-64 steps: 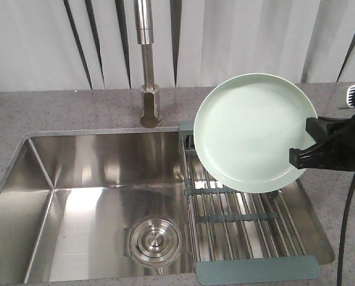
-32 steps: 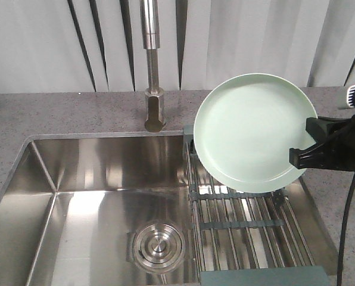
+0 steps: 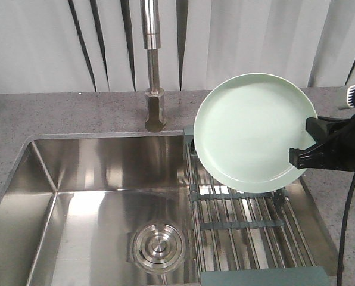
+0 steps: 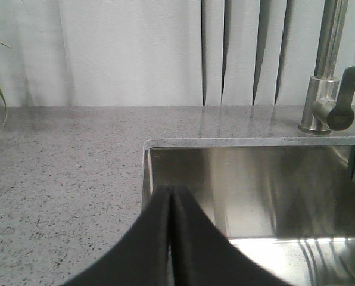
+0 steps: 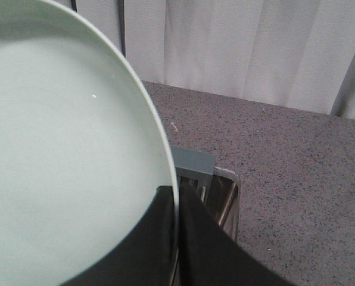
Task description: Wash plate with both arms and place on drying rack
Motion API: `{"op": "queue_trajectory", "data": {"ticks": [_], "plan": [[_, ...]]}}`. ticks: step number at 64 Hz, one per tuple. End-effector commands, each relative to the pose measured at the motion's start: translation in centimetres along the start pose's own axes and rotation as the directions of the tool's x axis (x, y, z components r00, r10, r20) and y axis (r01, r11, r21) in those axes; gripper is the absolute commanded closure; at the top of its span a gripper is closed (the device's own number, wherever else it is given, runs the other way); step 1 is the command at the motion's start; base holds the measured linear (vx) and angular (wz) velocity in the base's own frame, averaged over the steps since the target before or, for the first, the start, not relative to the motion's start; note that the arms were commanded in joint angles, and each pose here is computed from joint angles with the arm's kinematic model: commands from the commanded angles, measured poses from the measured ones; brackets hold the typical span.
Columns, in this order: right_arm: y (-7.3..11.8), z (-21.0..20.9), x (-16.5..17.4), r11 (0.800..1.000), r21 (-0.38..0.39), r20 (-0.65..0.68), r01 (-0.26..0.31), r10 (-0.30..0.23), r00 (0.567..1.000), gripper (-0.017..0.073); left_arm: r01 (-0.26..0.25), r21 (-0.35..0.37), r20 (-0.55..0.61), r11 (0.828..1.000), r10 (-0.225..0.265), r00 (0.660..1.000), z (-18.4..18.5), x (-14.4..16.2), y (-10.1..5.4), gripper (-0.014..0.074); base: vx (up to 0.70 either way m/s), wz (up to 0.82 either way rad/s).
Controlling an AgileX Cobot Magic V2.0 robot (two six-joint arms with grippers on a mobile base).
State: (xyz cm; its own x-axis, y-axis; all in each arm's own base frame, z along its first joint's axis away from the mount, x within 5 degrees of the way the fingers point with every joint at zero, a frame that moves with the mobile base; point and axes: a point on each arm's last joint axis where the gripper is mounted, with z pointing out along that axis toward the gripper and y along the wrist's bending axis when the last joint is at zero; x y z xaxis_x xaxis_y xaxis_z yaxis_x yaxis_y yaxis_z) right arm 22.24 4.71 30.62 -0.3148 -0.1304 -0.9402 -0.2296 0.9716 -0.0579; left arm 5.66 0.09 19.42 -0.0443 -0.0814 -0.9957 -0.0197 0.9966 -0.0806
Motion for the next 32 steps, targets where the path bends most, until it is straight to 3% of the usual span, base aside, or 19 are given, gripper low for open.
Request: {"op": "queue_trajectory", "data": {"ticks": [1, 32], "plan": [[-0.29, -0.68, -1.94, 1.000, 0.019, 0.126, -0.002, 0.000, 0.992, 0.0569, 0.011, 0.011, 0.069, 1.000, -0.011, 0.998, -0.05, -0.19, -0.04, 0.0599, 0.00, 0.00], [-0.29, -0.68, -1.94, 1.000, 0.019, 0.126, -0.002, 0.000, 0.992, 0.0569, 0.011, 0.011, 0.069, 1.000, -0.011, 0.998, -0.05, -0.19, -0.04, 0.0599, 0.00, 0.00]]}}
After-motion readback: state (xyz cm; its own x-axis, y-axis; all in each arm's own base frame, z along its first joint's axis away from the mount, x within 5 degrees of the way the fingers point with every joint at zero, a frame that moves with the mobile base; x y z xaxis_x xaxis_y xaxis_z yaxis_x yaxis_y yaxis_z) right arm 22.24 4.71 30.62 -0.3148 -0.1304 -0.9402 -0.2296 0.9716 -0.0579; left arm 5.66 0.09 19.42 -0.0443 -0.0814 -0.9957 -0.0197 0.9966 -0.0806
